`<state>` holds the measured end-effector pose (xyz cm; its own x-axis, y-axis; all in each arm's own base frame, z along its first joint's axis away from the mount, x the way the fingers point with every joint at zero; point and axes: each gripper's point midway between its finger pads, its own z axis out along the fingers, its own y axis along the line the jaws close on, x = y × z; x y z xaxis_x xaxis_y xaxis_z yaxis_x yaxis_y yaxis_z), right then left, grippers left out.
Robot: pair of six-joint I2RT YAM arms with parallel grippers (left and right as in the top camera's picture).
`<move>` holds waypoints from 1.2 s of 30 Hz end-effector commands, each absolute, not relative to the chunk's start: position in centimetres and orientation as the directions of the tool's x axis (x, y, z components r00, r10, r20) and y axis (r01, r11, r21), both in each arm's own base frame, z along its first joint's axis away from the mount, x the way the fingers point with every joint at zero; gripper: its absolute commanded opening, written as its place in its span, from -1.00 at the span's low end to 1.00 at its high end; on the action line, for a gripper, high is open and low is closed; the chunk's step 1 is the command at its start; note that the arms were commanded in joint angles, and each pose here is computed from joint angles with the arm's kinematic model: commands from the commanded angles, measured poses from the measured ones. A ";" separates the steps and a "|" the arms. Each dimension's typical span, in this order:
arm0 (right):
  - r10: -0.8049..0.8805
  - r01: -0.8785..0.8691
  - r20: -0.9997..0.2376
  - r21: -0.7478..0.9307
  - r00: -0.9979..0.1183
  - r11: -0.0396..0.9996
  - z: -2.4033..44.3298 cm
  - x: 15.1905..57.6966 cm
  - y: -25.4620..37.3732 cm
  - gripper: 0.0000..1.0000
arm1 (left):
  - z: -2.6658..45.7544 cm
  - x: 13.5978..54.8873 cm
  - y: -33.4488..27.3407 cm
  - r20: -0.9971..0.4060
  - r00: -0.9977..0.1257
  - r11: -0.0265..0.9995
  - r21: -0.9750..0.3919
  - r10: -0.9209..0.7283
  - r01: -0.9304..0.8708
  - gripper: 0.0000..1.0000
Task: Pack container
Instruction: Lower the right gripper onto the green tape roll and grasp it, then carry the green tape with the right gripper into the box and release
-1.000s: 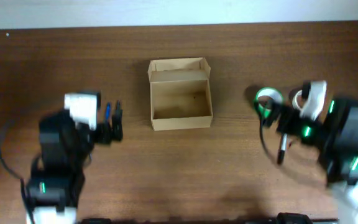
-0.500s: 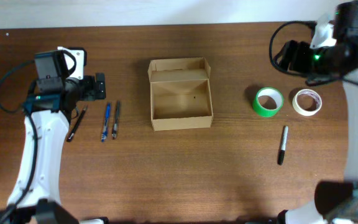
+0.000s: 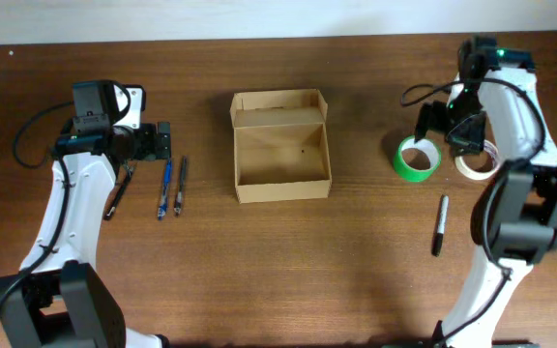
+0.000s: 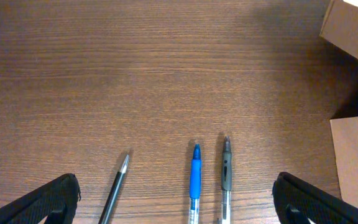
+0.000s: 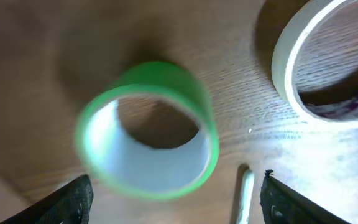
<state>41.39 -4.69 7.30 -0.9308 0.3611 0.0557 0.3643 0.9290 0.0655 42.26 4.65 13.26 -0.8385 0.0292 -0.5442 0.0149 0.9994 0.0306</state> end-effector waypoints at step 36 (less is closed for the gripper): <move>0.266 0.281 0.098 0.204 -0.959 0.938 5.6 41.2 -2.0 -0.92 | 13.5 42.7 4.9 -0.549 -0.834 0.999 0.045 0.047 0.027 0.98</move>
